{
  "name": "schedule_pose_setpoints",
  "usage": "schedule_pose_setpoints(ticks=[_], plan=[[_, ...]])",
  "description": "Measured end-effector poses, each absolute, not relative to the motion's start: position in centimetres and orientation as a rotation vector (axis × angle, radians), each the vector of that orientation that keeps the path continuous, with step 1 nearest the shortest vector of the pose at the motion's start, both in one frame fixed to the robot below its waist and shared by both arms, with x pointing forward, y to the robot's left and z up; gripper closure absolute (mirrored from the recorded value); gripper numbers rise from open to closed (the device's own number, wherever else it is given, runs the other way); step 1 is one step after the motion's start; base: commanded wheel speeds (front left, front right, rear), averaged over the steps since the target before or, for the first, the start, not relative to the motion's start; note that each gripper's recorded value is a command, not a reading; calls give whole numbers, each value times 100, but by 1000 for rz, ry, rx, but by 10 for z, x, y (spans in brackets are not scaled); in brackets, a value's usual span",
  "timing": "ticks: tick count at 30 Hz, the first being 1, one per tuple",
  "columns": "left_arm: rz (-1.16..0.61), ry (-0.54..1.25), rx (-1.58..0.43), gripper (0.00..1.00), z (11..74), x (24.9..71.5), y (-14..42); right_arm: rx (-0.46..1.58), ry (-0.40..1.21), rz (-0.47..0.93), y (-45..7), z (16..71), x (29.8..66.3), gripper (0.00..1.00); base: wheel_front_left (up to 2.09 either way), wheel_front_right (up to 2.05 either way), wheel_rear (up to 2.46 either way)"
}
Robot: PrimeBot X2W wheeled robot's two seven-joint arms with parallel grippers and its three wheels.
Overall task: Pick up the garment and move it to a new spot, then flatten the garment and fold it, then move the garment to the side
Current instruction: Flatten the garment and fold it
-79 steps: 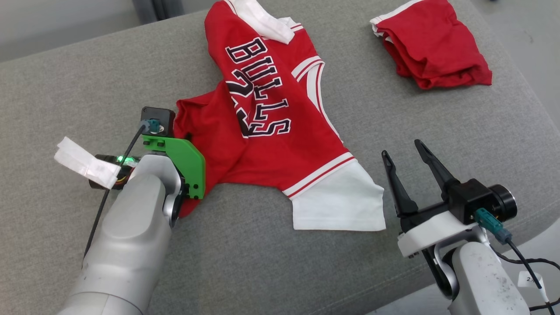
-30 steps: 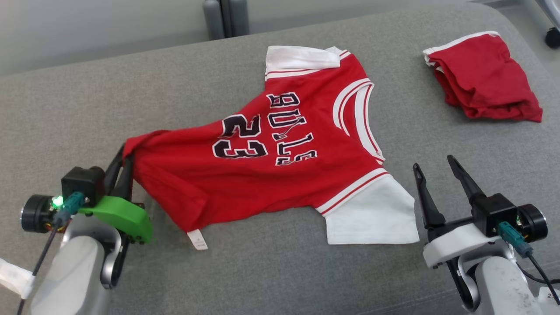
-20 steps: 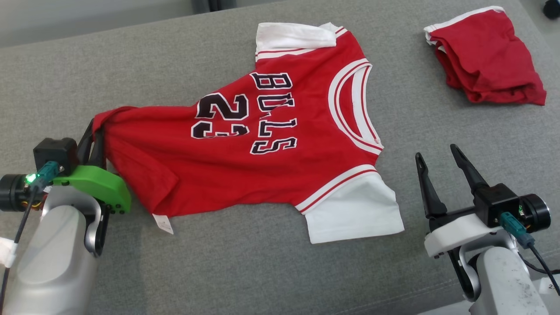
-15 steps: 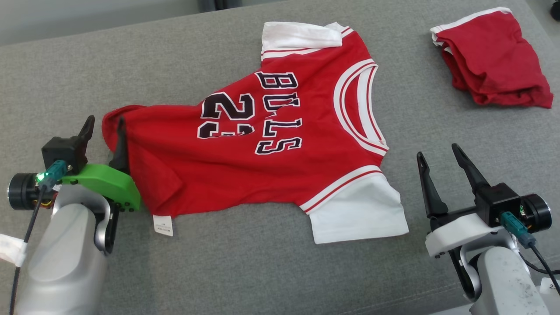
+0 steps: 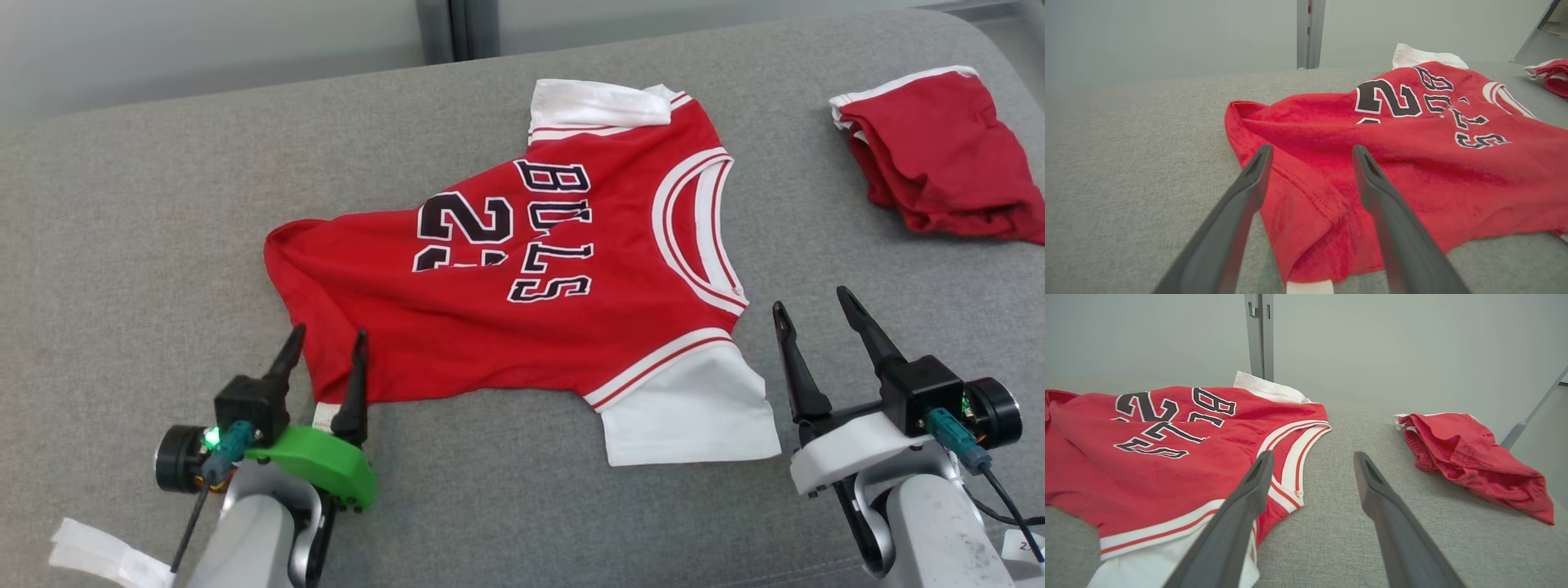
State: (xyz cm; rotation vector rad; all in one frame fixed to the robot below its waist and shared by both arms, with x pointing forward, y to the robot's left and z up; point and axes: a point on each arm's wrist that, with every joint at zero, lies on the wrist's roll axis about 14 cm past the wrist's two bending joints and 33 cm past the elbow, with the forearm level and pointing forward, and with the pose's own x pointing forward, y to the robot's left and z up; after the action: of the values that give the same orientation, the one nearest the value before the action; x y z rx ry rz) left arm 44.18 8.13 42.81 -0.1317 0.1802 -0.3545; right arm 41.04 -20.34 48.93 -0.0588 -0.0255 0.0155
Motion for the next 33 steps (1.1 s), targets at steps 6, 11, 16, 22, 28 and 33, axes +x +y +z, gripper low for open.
schedule_pose_setpoints(ticks=[6, 11, 16, 22, 28, 33], plan=[[-376, 274, -90, 0, 399, 422, 75, -54, -21, 20, -202, 488, 408, 0, 0, 0, 0], [-354, 332, -28, 0, 378, 423, 83, -58, -7, -8, -212, 484, 405, 0, 0, 0, 0], [-313, 322, -12, 0, 379, 437, 89, -63, 4, -36, -222, 481, 402, 0, 0, 0, 0], [-215, 293, -49, 0, 388, 450, 109, -64, 3, -45, -224, 482, 401, 0, 0, 0, 0], [-122, 293, -90, 0, 389, 445, 135, -60, -7, -39, -222, 485, 402, 0, 0, 0, 0], [-52, 286, -122, 0, 392, 436, 156, -55, -9, -25, -217, 486, 400, 0, 0, 0, 0]])
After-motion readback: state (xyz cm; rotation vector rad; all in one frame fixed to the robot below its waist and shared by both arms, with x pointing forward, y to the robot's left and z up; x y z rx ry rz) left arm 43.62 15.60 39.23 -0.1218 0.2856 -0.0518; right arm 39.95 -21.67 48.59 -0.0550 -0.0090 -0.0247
